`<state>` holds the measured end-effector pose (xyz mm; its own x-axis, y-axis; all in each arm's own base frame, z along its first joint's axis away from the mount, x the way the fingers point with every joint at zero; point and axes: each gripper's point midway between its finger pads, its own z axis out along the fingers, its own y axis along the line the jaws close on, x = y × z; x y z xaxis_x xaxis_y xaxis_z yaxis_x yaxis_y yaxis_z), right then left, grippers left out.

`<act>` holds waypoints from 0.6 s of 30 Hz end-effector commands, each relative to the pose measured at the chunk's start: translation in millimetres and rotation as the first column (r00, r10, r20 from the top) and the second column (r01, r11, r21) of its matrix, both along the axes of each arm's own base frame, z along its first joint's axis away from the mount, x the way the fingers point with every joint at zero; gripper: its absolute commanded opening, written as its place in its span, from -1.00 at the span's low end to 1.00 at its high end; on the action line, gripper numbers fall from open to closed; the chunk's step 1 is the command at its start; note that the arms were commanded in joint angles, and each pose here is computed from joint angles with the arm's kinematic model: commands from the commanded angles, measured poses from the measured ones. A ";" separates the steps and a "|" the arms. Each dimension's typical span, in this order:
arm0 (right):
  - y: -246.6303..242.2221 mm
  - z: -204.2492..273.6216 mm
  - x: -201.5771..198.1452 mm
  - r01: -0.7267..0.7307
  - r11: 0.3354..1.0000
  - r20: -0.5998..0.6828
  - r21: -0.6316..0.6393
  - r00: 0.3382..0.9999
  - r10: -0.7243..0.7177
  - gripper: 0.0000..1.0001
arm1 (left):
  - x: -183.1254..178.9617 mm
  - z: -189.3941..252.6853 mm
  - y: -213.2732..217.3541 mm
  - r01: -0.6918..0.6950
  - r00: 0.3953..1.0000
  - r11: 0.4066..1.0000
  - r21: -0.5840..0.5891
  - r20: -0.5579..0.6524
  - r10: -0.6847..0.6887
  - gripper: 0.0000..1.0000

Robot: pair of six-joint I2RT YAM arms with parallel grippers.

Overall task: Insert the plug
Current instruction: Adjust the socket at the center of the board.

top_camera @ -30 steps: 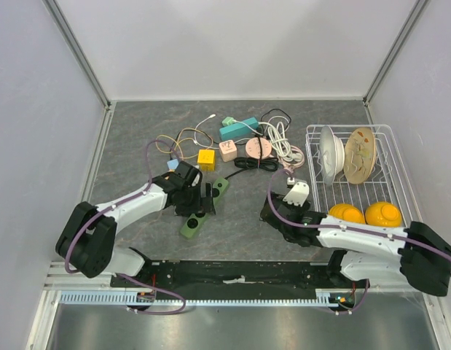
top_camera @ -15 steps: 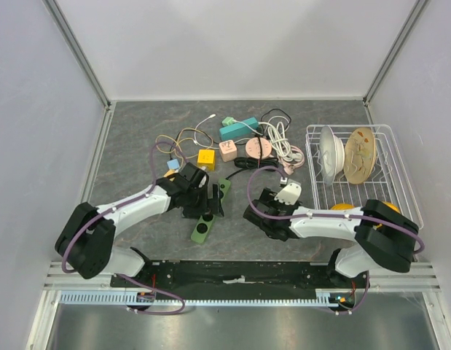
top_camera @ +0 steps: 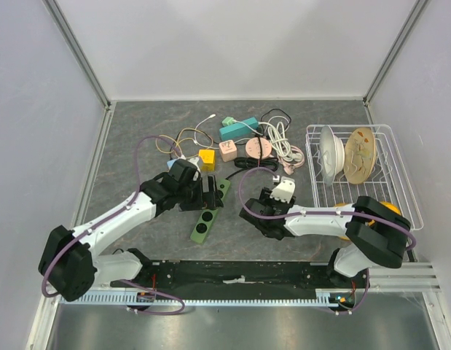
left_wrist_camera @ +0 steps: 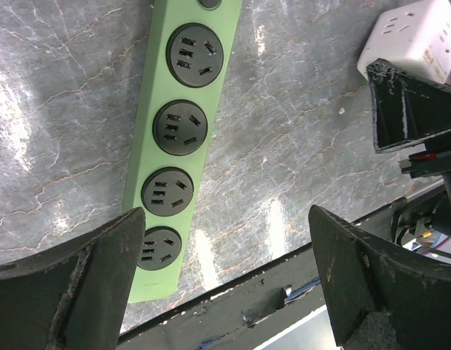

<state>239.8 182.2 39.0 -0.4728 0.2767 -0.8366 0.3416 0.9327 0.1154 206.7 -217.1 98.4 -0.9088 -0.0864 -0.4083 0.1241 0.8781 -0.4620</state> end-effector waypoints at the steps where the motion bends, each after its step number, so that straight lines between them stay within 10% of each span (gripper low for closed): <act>1: 20.0 35.8 13.6 -0.151 0.987 0.083 -0.058 0.984 0.156 -0.57 | 8.9 30.1 -2.0 0.003 0.996 0.999 -0.042 0.090 0.001 0.99; 10: 73.2 63.1 -8.7 -0.639 0.766 0.051 -0.072 0.764 0.643 -0.92 | 15.3 63.6 -0.1 0.022 0.973 0.990 -0.140 0.231 0.011 0.99; 13: 60.0 59.8 -7.9 -0.610 0.784 0.013 -0.118 0.788 0.615 -0.89 | 19.7 68.1 3.0 -0.005 0.967 0.988 -0.156 0.252 0.044 0.99; 18: 53.5 59.8 -7.7 -0.547 0.834 0.030 -0.068 0.835 0.550 -0.01 | 22.1 73.5 -7.0 0.059 0.956 0.980 -0.190 0.292 -0.001 0.99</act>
